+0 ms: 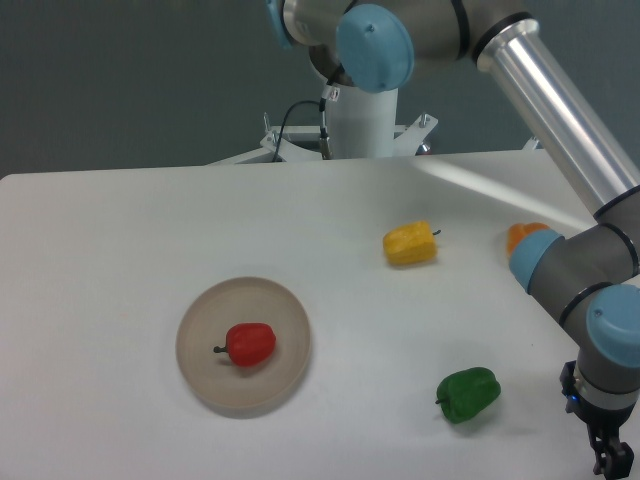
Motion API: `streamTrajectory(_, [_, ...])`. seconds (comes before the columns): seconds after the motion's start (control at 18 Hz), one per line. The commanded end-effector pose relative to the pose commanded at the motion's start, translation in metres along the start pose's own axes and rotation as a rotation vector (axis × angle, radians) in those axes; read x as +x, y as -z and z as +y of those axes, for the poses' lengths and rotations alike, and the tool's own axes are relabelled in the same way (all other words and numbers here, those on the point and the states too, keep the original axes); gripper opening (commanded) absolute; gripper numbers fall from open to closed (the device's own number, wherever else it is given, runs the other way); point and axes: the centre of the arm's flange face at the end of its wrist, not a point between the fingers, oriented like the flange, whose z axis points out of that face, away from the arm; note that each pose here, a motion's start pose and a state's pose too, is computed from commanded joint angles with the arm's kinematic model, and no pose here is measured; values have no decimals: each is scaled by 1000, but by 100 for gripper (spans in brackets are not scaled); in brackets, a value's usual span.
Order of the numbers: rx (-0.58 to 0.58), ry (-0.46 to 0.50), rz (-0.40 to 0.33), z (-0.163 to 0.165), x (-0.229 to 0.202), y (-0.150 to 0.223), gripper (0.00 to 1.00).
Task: Pick up the red pepper from the plate
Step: 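Move the open gripper over the red pepper on the plate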
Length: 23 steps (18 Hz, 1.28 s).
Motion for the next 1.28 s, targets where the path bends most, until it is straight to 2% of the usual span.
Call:
streamTrajectory(0.28, [13,-11,29,-15,14,10,100])
streamTrajectory(0.39, [28,-28,39,-39,22,28,100])
streamTrajectory(0.83, [57,73,117,-121,78,112,100])
streamTrajectory(1.11, [85,133,165,-188,126,129,100])
streamTrajectory(1.28, [89,190,173,-259,160,126,100])
